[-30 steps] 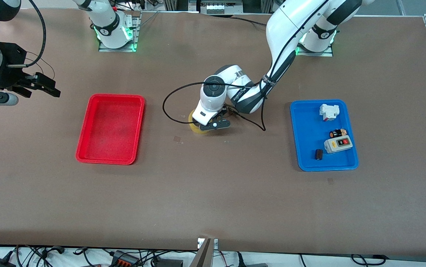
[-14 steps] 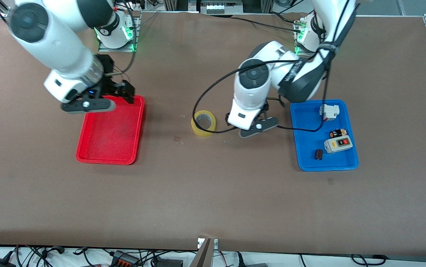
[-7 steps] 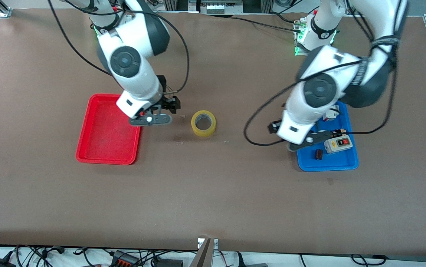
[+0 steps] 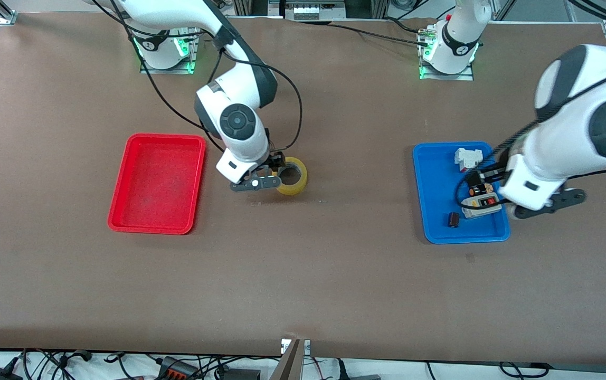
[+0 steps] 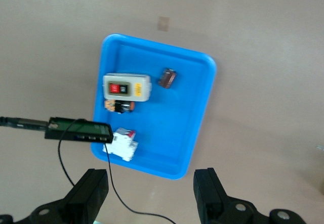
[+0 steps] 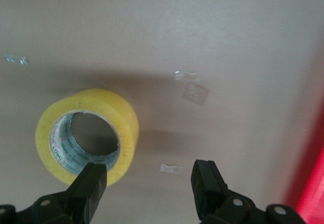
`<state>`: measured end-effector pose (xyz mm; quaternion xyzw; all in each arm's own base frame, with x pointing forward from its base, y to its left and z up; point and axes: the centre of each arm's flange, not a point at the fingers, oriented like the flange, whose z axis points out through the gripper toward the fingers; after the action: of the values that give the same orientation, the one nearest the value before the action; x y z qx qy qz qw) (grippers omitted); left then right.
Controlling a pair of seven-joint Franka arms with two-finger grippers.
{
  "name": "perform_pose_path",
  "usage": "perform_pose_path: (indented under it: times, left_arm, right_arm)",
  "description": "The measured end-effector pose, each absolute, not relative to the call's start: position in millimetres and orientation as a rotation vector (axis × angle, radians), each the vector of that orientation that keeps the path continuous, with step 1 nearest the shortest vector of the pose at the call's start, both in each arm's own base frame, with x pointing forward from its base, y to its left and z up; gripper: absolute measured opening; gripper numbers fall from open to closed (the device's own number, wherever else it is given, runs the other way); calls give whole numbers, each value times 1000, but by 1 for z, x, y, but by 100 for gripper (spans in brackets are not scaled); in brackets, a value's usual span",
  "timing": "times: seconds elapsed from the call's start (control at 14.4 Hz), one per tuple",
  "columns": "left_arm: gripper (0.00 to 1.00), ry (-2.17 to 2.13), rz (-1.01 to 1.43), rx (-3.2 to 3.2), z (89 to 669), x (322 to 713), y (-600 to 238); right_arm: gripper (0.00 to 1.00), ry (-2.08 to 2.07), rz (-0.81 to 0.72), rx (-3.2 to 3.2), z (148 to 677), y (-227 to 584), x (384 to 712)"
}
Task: Place and move tape with both arms
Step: 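Grasp the tape with the right gripper while the left gripper withdraws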
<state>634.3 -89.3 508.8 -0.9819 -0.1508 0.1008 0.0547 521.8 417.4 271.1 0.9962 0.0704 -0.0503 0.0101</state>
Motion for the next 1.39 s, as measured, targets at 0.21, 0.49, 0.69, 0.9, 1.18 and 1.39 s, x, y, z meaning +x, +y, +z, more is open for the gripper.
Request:
perform_pose_path:
  times: [0.21,0.49,0.69,0.9,1.18,1.39]
  left_arm:
    - [100,-443,321,-2987,509,637,-55]
    - [100,-418,337,-3053,524,634,1]
    - [100,-312,289,-3133,551,624,30]
    - [100,-262,278,-3152,566,612,25]
    - [100,-163,284,-3192,563,588,-10]
    - [100,-89,231,-3205,570,577,-38]
  right_arm:
    - [99,255,-134,3116,245,434,513]
    - [99,259,-116,3123,217,437,513]
    - [98,256,-106,3127,206,437,514]
    - [94,256,-94,3133,202,437,514]
    - [56,256,-103,3128,195,436,514]
    - [19,252,-82,3136,200,436,517]
